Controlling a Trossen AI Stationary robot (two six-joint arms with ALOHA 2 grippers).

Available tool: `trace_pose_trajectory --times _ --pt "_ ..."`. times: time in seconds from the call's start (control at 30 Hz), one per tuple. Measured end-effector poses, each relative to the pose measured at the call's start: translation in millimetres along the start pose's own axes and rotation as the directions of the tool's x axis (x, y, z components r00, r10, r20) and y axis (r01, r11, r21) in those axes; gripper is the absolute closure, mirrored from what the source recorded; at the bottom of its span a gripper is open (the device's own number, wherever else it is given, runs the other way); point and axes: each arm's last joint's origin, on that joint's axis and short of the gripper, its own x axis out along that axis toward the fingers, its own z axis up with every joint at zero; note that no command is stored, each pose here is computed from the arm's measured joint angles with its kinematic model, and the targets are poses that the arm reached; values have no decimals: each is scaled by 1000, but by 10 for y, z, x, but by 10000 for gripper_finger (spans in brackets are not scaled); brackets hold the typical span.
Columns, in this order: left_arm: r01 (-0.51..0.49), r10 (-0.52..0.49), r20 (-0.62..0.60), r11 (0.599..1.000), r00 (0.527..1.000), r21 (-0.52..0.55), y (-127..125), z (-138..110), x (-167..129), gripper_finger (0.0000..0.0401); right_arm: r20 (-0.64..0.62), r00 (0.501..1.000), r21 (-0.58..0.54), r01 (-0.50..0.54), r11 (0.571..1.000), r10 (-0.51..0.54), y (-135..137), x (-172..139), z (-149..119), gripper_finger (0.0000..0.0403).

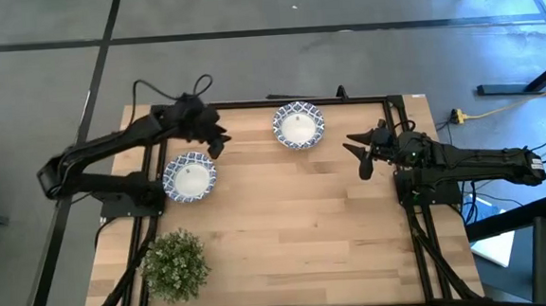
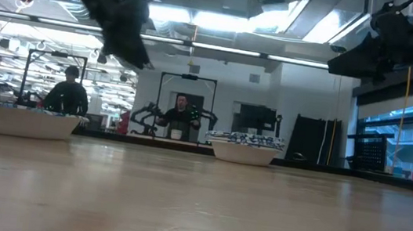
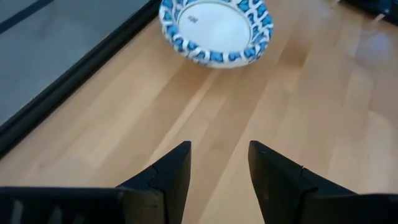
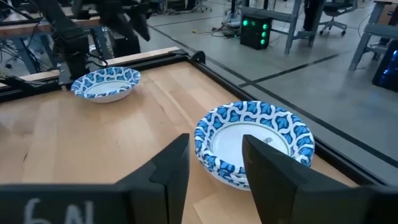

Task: Nest bowls inside each other
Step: Stack the left bowl on the right bowls

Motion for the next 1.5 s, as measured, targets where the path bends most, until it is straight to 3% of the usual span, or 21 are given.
trace_pose_trajectory --times 0.43,0.93,1.0,1.17,1.5 --pt "-93 90 -49 993 995 -74 24 -527 -213 246 11 1000 53 -1 999 1 1 0 11 253" --pt "-98 78 -112 979 991 -180 52 -983 -139 246 32 1000 57 -1 998 -1 3 0 31 253" --pt "-63 42 -113 979 993 -193 43 -992 -138 246 34 999 57 9 998 -11 0 0 33 253" --pt "130 -165 -176 972 971 -198 -68 -1046 -138 246 35 999 57 23 998 -25 -4 0 33 253" --pt "145 -185 -221 972 958 -183 -192 -1092 -130 246 35 999 57 23 998 -25 -4 0 33 253"
